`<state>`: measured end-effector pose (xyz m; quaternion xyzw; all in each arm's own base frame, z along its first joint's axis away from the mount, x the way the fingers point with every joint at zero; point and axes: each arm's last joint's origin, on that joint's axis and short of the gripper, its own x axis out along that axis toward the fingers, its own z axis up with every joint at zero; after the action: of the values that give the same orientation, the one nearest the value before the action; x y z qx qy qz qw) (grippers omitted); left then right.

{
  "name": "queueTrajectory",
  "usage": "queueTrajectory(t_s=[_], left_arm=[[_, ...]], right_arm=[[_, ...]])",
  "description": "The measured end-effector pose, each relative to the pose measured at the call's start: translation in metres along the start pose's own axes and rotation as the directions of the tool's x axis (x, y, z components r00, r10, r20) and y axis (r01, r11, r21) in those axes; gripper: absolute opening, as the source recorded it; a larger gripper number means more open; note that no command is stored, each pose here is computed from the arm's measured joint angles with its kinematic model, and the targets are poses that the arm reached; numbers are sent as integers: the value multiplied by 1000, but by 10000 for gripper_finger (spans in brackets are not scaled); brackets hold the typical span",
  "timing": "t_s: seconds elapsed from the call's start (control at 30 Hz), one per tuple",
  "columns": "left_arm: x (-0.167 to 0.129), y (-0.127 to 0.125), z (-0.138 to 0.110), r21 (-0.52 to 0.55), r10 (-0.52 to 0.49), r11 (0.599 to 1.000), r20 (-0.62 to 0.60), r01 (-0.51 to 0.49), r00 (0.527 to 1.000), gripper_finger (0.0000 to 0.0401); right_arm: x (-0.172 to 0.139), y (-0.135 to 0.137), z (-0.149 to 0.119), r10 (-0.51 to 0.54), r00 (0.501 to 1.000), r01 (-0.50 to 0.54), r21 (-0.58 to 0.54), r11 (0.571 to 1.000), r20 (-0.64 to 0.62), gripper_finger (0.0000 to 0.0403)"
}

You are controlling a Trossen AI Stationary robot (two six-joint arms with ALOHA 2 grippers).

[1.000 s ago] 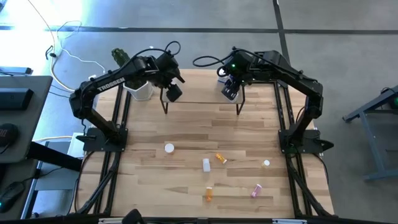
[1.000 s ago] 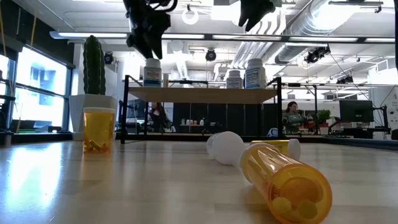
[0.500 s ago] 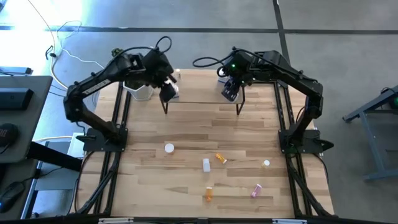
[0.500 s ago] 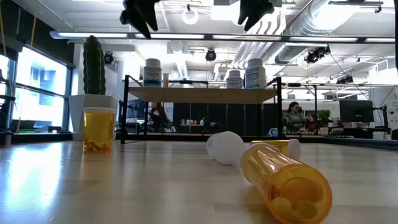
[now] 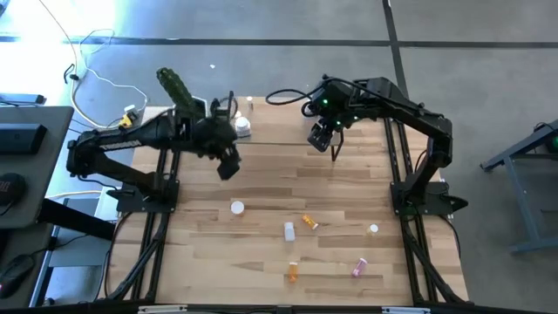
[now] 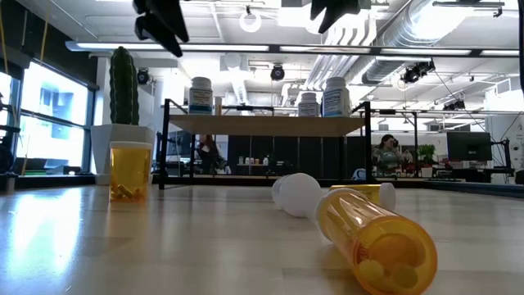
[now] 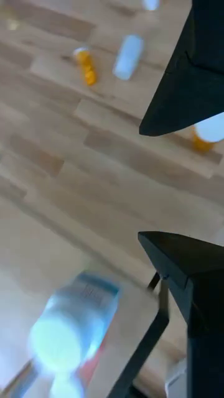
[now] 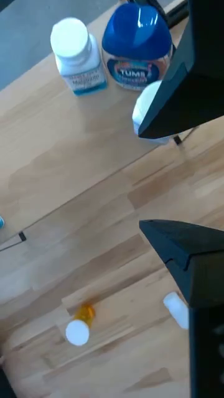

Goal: Pick and place medicine bottles onto shelf by color
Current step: Put the big orange pill bottle on the shelf

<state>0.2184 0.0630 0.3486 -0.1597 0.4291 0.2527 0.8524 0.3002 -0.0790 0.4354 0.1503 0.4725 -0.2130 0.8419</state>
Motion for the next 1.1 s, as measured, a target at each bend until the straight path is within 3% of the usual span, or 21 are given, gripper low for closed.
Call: queueTrajectory(t_s=[0.3, 0.6, 0.83, 1.1], left_arm=[[10, -35, -41, 110, -43, 993, -36, 46, 998, 255], [4, -69, -74, 271, -141, 950, -81, 158, 987, 255], [-3, -81, -85, 291, -189, 933, -104, 211, 976, 255], [7, -89, -87, 300, -200, 922, -170, 244, 965, 258]], right_arm=[[0, 3, -1, 4, 1000, -4, 136, 991, 1, 216], [0, 3, -1, 4, 1000, -4, 213, 977, 1, 216], [-1, 5, -1, 5, 1000, -5, 259, 966, 1, 216], [-2, 19, -5, 16, 1000, -16, 220, 975, 2, 216]])
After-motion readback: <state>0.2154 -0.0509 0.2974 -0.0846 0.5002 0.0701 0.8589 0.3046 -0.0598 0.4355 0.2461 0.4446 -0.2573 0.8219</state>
